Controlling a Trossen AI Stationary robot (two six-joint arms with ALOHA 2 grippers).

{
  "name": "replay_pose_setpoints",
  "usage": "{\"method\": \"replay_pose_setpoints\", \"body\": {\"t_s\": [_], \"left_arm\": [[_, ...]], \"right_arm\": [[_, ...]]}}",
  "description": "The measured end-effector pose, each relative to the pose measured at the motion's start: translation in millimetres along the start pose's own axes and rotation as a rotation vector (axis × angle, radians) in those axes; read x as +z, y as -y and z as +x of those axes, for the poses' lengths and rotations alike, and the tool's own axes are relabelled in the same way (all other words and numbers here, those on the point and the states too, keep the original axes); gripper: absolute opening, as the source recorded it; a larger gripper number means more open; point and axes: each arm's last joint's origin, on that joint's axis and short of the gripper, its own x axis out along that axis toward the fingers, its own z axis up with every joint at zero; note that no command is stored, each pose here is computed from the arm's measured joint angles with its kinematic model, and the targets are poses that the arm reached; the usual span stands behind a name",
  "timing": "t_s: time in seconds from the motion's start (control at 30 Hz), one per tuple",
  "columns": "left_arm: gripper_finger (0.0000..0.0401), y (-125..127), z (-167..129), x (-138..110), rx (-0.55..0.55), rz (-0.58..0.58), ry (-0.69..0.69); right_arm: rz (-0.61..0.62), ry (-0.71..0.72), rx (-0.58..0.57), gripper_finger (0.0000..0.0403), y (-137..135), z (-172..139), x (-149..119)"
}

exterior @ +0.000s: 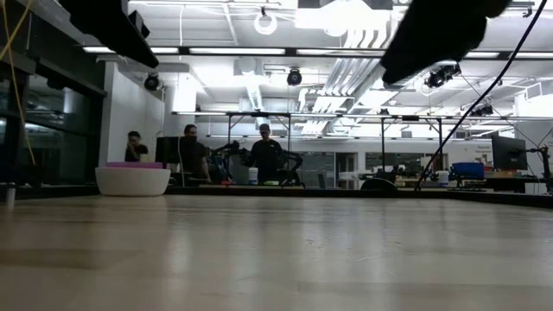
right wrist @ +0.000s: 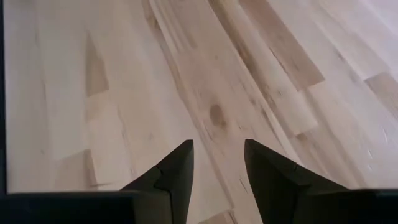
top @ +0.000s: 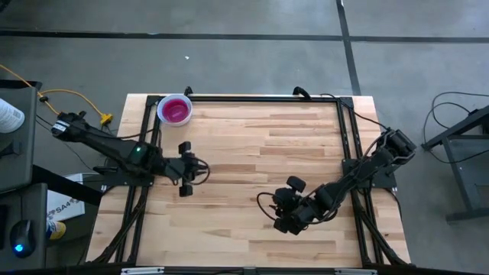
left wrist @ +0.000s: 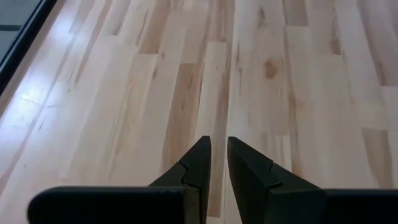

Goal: Nest bowls inside each other
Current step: Return to Home Position

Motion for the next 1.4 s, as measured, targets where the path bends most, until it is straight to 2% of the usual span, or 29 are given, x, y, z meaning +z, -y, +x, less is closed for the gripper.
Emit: {"method": "replay_pose_setpoints", "body": {"t_s": [0.17, 0.37, 0.57, 0.87, 1.03, 1.27, 1.4], "left_arm": [[0.0054, 6, -3, -4, 0.016, -0.016, -0.005], [0.0054, 7, -4, -7, 0.022, -0.053, -0.022], [0.0054, 8, -4, -3, 0.012, -0.090, 0.010], [0.0054, 10, -4, 4, -0.013, -0.125, 0.076], [0.0054, 10, -4, 4, -0.012, -0.138, 0.076], [0.0054, 10, -4, 4, -0.014, -0.157, 0.079], [0.0054, 10, -4, 4, -0.015, -0.166, 0.079]], "right_arm": [[0.006, 0.019, -0.003, 0.0136, 4, -1, -19], [0.040, 0.078, -0.001, 0.0136, 13, -18, -42], [0.049, 0.120, 0.013, 0.0136, 32, -38, -65], [0.063, 0.170, 0.088, 0.0136, 69, -49, -94], [0.052, 0.234, 0.209, 0.0136, 82, -51, -103], [-0.063, 0.320, 0.417, 0.0136, 93, -53, -109], [-0.088, 0.364, 0.510, 0.0136, 99, -53, -114]]}}
